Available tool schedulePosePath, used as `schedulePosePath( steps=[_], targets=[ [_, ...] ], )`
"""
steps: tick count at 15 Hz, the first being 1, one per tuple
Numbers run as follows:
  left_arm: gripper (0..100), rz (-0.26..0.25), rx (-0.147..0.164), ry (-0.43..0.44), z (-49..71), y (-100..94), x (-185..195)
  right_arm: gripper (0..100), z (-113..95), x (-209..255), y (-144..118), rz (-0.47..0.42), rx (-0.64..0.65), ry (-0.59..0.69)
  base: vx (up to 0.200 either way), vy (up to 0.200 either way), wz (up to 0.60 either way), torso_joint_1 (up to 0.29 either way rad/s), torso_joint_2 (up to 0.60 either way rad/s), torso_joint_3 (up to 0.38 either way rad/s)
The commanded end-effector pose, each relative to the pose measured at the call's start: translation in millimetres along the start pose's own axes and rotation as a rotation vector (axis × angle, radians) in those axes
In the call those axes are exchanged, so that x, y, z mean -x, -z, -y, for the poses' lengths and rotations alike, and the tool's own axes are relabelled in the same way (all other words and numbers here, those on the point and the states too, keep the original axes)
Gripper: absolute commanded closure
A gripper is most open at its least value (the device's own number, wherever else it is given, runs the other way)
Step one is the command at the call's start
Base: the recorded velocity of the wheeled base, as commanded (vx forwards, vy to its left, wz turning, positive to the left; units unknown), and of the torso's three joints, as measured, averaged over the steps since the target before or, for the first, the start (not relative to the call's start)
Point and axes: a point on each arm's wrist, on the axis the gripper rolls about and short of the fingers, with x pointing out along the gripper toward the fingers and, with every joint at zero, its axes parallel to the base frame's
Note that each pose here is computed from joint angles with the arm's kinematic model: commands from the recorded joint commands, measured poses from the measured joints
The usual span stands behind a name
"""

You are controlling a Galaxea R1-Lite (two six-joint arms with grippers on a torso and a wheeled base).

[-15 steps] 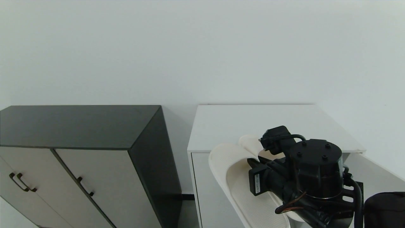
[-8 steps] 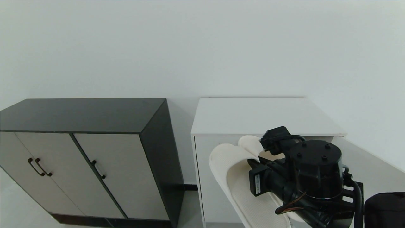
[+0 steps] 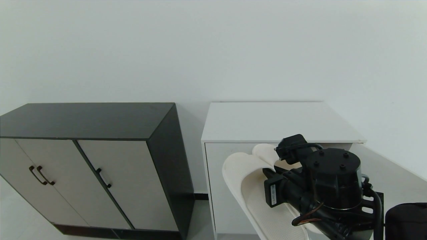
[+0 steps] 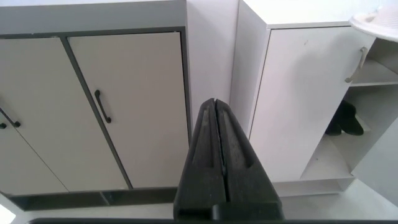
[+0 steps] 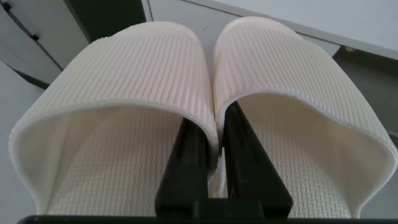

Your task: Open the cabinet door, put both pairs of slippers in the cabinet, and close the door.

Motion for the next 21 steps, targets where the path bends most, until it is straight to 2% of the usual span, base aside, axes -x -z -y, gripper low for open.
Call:
schedulePosePath(
  steps=[1, 5, 21],
  targets=[
    [100, -0.001, 0.001, 0.000, 0.0, 0.0, -0.1, 100, 0.3, -0.5, 1.8, -0.006, 0.003, 0.001, 0.000, 0.000, 0.00, 0.000, 0.00, 0.000],
    [100, -0.001, -0.001, -0.001, 0.0, 0.0, -0.1, 100, 0.4, -0.5, 1.8, -0.006, 0.005, 0.002, 0.000, 0.000, 0.00, 0.000, 0.00, 0.000],
    [100, -0.001, -0.002, 0.000, 0.0, 0.0, -0.1, 100, -0.1, -0.1, 7.3, -0.020, 0.015, -0.003, 0.000, -0.200, 0.00, 0.003, 0.00, 0.002]
  ],
)
